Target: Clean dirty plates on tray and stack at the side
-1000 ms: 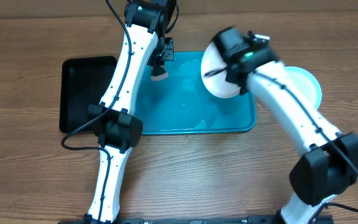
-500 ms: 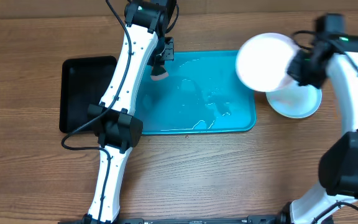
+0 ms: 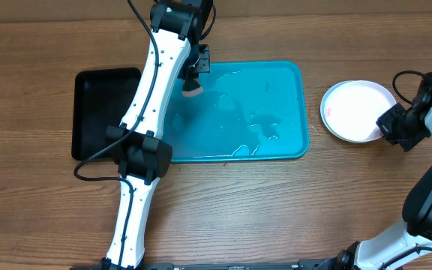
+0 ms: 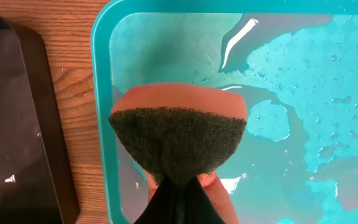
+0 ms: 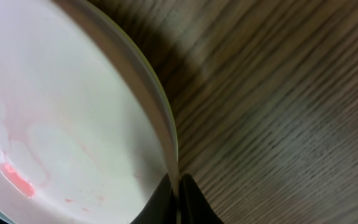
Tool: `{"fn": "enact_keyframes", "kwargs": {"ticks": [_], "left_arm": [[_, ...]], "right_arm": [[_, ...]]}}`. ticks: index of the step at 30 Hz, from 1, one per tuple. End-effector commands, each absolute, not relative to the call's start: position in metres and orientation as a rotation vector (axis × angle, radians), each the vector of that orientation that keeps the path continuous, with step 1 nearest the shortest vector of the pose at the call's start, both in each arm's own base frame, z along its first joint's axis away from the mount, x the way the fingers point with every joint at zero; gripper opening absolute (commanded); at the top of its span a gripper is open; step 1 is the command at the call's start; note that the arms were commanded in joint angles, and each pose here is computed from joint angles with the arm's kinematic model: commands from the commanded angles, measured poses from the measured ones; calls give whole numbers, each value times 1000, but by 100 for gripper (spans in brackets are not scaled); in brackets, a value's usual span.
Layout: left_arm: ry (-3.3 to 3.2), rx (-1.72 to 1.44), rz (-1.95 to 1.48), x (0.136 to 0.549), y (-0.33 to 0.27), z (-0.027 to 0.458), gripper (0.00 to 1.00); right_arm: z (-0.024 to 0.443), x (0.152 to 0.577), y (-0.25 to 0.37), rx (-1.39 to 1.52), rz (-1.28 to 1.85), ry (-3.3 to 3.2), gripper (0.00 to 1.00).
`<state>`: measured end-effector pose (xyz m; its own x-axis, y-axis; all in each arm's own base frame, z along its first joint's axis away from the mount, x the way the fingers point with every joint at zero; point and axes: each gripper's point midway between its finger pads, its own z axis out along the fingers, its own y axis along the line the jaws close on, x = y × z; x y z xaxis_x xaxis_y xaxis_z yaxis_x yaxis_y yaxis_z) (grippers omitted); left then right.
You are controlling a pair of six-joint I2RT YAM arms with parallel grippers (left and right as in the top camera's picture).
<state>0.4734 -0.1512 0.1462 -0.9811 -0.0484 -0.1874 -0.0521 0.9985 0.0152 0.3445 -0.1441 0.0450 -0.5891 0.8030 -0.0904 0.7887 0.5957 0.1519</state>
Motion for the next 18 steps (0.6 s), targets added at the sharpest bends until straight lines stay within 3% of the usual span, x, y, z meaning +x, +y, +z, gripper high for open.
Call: {"fn": "enact_keyframes", "kwargs": {"ticks": [1, 2, 3, 4, 13, 15, 18], "left_arm": [[2949, -68, 15, 474, -151, 149, 4], [2949, -68, 15, 474, -151, 149, 4], [2947, -69, 15, 474, -151, 149, 4], [2947, -69, 14, 474, -151, 149, 4], [2900, -283, -5, 470, -135, 176, 4], [2872, -307, -20, 470, -130, 189, 4], [2835, -312, -34, 468, -122, 207, 4]], "right_arm": [[51, 350, -144, 1314, 169, 2648, 34], [51, 352, -143, 1309, 181, 2646, 53], [52, 353, -140, 1302, 207, 2647, 65], [53, 355, -136, 1297, 244, 2649, 69], [94, 372, -108, 1181, 352, 2693, 77], [103, 379, -97, 1121, 355, 2703, 87], [108, 388, -78, 1039, 363, 2721, 94]]}}
